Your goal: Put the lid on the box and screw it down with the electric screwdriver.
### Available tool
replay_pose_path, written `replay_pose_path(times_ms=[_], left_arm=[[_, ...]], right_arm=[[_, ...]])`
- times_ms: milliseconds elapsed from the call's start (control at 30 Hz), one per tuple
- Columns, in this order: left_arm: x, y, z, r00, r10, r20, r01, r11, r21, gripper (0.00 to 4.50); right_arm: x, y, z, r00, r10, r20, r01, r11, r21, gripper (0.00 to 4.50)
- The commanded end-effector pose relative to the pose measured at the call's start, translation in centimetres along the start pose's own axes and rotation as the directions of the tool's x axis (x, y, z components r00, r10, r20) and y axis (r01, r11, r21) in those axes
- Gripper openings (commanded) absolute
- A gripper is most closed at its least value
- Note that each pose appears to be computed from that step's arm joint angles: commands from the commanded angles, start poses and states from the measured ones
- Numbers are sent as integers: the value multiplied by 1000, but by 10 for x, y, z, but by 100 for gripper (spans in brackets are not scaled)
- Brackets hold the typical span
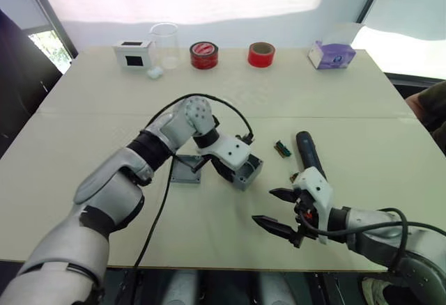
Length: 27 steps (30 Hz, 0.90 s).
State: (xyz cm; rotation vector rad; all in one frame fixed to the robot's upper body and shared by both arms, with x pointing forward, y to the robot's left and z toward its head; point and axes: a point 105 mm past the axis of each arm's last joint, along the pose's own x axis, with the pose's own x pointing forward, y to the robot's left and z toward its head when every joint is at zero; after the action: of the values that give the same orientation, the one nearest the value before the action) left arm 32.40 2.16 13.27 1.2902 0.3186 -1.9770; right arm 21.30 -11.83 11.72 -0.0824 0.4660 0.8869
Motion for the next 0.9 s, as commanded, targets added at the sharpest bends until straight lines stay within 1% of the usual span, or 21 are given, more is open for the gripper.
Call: replay_pose_path(times_ms=[33, 100, 133, 167, 200, 333, 400, 433, 467, 500, 533, 567, 633, 667, 700, 733, 767, 800, 833, 900], left_arm=[[-5, 1, 1, 1000, -5, -29, 6, 999, 43, 5], [-4, 1, -1, 1000, 7, -30, -5, 999, 41, 66], [-7, 1, -1, 1000, 13, -28, -12, 1000, 13, 76], [-12, 2, -1, 999, 30, -36, -31, 1000, -4, 125], [-15, 3, 0, 998, 42, -42, -42, 999, -15, 125], [-69, -5, 15, 986, 164, 33, -159, 979, -131, 125], [-87, -10, 19, 973, 221, 72, -201, 955, -218, 125], [-101, -12, 17, 955, 285, 79, -249, 920, -302, 125], [-112, -13, 11, 934, 352, 66, -302, 872, -385, 125], [-120, -14, 3, 908, 418, 30, -357, 809, -467, 125], [-125, -15, -7, 879, 475, -28, -412, 729, -547, 125], [-128, -15, -18, 850, 519, -94, -457, 634, -624, 125], [-128, -24, -39, 806, 547, -227, -491, 402, -773, 125], [-127, -29, -44, 794, 547, -266, -480, 295, -826, 125], [-125, -32, -46, 788, 544, -288, -469, 228, -853, 125], [-124, -34, -46, 781, 549, -299, -439, 141, -887, 125], [-121, -38, -46, 784, 538, -310, -408, 72, -910, 125], [-117, -44, -50, 778, 524, -347, -418, 19, -908, 125], [-114, -49, -53, 772, 513, -375, -429, -15, -903, 125], [-107, -61, -64, 762, 480, -434, -439, -111, -892, 125]], right_arm=[[-4, 4, 10, 999, -7, 40, 8, 1000, -30, 450], [-4, 3, 11, 999, -6, 40, 8, 999, -33, 450], [-4, 3, 12, 999, -3, 38, 5, 999, -39, 450], [-4, 2, 13, 999, 2, 35, -1, 999, -44, 450], [-5, 2, 13, 999, 6, 32, -5, 999, -47, 450], [-13, 3, 16, 998, 57, 4, -57, 995, -81, 450], [-16, 4, 20, 996, 87, 1, -87, 991, -102, 450], [-17, 5, 26, 994, 110, 10, -108, 987, -121, 450], [-17, 6, 32, 991, 130, 20, -126, 982, -143, 450], [-17, 8, 38, 989, 148, 29, -141, 976, -164, 450], [-15, 9, 43, 986, 161, 34, -152, 971, -187, 450], [-13, 10, 47, 985, 171, 37, -160, 966, -205, 450], [-9, 14, 53, 980, 197, 32, -183, 952, -246, 450], [-6, 16, 55, 978, 206, 27, -191, 945, -266, 450], [-5, 16, 57, 977, 210, 23, -196, 941, -277, 450], [-3, 17, 59, 976, 216, 18, -201, 934, -294, 450], [-1, 18, 60, 976, 220, 6, -207, 927, -313, 450], [1, 20, 63, 974, 225, -16, -216, 909, -356, 450], [2, 21, 65, 973, 227, -33, -222, 895, -387, 450], [5, 23, 78, 969, 248, -8, -229, 881, -414, 450]])
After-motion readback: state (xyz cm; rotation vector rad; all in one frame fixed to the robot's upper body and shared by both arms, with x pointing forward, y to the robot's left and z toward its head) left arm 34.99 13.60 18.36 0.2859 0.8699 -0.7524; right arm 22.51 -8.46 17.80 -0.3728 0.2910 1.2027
